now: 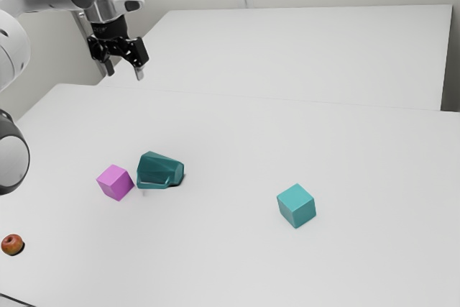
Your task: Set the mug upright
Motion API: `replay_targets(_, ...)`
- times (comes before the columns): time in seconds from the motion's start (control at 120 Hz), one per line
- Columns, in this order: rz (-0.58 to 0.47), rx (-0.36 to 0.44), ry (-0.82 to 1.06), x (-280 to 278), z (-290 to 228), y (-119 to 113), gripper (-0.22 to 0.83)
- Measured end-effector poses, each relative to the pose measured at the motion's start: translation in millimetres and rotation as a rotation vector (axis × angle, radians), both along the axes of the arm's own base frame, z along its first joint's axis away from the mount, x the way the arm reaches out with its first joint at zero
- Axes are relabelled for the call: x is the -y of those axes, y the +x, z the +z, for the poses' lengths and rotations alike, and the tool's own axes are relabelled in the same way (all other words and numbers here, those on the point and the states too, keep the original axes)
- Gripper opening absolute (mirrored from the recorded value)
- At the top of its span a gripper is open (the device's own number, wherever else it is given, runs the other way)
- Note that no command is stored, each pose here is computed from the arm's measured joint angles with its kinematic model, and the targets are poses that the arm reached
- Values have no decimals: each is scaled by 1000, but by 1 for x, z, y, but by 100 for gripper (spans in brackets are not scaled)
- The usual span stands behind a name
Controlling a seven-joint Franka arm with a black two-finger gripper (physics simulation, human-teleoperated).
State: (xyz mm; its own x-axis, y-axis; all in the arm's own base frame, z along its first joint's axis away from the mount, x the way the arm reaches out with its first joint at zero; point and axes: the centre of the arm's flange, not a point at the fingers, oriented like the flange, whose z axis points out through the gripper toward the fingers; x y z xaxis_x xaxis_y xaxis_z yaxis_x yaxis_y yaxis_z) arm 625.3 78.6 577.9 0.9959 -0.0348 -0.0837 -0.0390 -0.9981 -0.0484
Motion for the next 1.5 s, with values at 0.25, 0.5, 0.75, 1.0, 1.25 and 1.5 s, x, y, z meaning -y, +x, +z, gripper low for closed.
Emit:
replay_targets(0.25, 20, -6, -10, -4, -2, -8, 62)
replay_targets(0.5, 35, -51, -81, -4, -64, -30, 62)
replay_targets(0.75, 50, -30, -136, -12, -132, -60, 62)
replay_targets(1.0, 64, 56, -189, -28, -171, -72, 62)
replay_targets(1.25, 67, 131, -244, -45, -197, -66, 62)
replay_targets(1.5, 71, 165, -327, -47, -220, -67, 62)
